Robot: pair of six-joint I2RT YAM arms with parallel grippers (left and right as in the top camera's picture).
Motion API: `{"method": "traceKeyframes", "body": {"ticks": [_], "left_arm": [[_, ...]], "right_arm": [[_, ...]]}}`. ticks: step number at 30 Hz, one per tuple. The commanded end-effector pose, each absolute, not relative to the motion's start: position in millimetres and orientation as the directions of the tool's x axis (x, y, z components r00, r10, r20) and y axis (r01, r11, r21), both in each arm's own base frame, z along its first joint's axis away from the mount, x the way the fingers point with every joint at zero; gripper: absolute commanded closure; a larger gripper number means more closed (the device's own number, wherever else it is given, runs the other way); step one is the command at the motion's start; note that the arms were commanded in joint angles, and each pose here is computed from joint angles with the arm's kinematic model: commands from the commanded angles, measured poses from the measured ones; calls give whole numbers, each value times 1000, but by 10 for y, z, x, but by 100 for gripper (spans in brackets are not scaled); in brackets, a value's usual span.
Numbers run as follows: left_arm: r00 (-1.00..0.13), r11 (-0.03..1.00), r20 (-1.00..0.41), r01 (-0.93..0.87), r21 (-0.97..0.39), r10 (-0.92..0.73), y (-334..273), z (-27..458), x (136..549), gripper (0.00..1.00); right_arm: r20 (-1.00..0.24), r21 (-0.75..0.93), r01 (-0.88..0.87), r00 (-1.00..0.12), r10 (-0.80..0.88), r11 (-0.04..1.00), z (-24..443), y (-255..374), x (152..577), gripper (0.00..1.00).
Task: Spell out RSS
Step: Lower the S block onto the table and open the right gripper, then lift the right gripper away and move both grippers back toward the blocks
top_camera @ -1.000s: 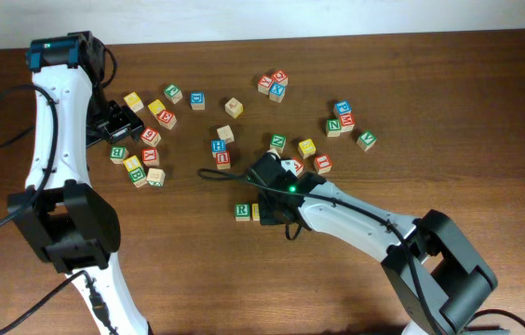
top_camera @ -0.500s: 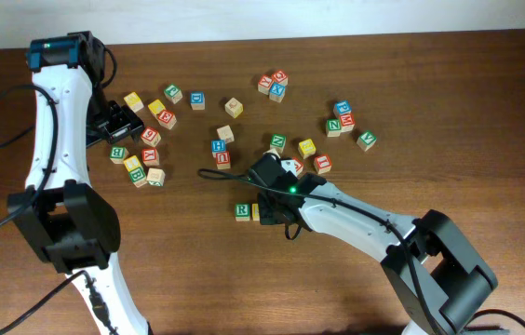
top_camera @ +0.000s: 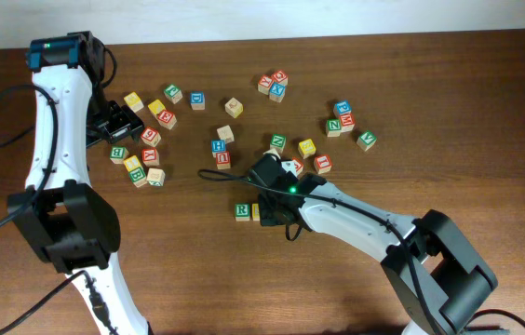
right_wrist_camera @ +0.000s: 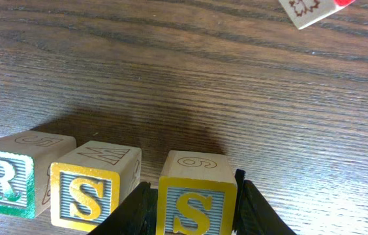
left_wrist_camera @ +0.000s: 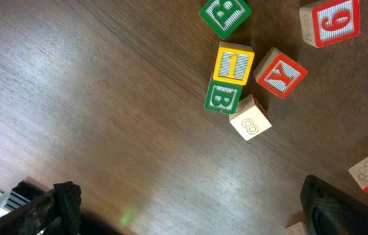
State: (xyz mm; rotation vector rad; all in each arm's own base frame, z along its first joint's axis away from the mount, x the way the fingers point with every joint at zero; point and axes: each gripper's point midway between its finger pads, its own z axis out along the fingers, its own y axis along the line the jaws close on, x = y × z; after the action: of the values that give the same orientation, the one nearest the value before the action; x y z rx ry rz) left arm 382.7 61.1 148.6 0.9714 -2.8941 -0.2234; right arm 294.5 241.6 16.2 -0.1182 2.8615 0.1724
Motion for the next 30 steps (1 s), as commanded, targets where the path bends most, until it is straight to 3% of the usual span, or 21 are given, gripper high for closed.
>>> {"method": "traceKeyframes", "body": {"ticks": [1, 4, 17, 30], "left_arm": [[-802, 793, 18, -586, 169, -597, 627, 1495, 3860, 1], [-802, 793, 18, -586, 169, -597, 627, 1495, 3860, 1], [-802, 793, 18, -586, 169, -597, 627, 1495, 3860, 1], [-802, 793, 18, -586, 169, -597, 627, 1495, 3860, 1]], "right_arm": [[-247, 109, -100, -966, -71, 989, 91, 2428, 2874, 70], [-247, 108, -100, -966, -70, 989, 91, 2426, 2876, 59], [-256, 110, -97, -964, -67, 989, 117, 2430, 2911, 54], [-287, 34, -92, -955, -79, 995, 478, 2401, 3085, 53]]}}
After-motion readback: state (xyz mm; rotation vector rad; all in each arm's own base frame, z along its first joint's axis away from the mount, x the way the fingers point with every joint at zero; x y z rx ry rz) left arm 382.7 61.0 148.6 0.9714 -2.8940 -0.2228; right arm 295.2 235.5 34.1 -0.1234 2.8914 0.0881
